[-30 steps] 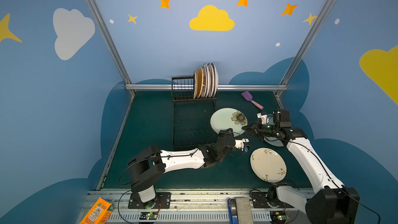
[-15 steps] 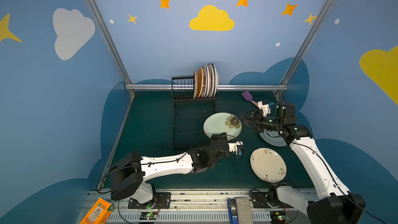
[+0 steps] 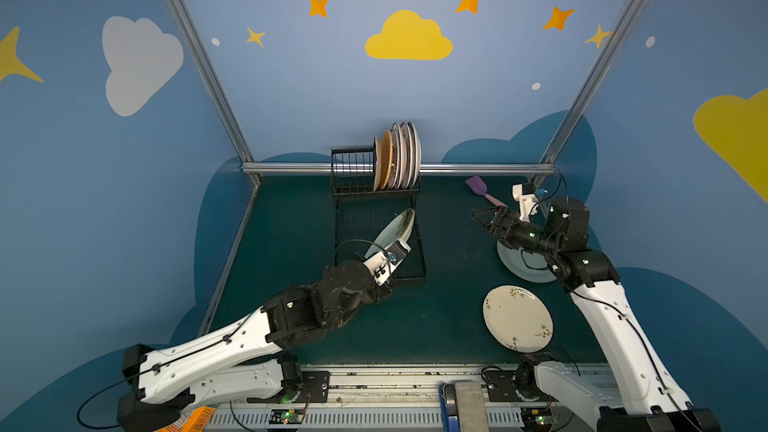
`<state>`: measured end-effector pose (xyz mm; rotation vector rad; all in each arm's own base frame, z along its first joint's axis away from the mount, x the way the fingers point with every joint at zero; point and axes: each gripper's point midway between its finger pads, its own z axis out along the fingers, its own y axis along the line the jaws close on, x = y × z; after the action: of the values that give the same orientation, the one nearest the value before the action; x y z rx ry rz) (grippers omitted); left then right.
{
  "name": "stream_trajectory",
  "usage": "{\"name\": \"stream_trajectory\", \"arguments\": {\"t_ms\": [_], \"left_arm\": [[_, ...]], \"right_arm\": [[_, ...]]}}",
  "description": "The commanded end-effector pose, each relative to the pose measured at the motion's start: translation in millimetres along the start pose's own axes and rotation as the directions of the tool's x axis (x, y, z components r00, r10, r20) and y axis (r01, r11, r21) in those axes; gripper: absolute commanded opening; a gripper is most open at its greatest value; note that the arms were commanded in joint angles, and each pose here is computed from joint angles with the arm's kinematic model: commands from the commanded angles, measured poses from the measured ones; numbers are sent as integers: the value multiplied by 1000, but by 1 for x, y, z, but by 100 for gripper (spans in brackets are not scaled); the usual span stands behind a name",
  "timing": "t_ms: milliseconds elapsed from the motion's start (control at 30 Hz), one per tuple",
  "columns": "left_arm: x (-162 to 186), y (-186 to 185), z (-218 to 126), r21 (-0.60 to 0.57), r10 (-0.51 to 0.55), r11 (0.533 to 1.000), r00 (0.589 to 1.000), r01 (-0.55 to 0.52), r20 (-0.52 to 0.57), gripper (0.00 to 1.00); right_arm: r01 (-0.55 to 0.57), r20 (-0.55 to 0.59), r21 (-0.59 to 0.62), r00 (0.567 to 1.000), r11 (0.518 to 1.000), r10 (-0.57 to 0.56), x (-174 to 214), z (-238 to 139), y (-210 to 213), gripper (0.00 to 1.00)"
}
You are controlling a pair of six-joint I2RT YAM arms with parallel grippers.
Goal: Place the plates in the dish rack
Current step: 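Carry the sunflower plate to the rack with the left gripper while the right withdraws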
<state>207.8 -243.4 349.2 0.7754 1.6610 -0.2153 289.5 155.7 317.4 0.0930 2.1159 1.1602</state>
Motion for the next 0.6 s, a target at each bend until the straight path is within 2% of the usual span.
{"name": "stream_trajectory", "arguments": {"t_ms": [0, 167, 300, 400, 567], "left_arm": [[-38, 37, -27, -51, -287, 955, 952, 293, 102, 4], [-65, 65, -45, -47, -426, 897, 889, 439, 170, 4], [-80, 99, -48, -116, -511, 835, 836, 539, 200, 4], [-92, 125, -47, -175, -539, 797, 811, 578, 226, 4], [-115, 160, -40, -201, -562, 758, 778, 621, 281, 4]], "right_arm": [[59, -5, -24, 998, 998, -59, 8, 4, 0, 88], [68, -42, -46, 997, 997, -70, 25, 10, -3, 88], [80, -65, -72, 994, 994, -85, 36, 16, 0, 88], [119, -68, -86, 990, 989, -125, 42, 19, 6, 88], [188, -97, -140, 974, 972, -202, 57, 28, 21, 88]]}}
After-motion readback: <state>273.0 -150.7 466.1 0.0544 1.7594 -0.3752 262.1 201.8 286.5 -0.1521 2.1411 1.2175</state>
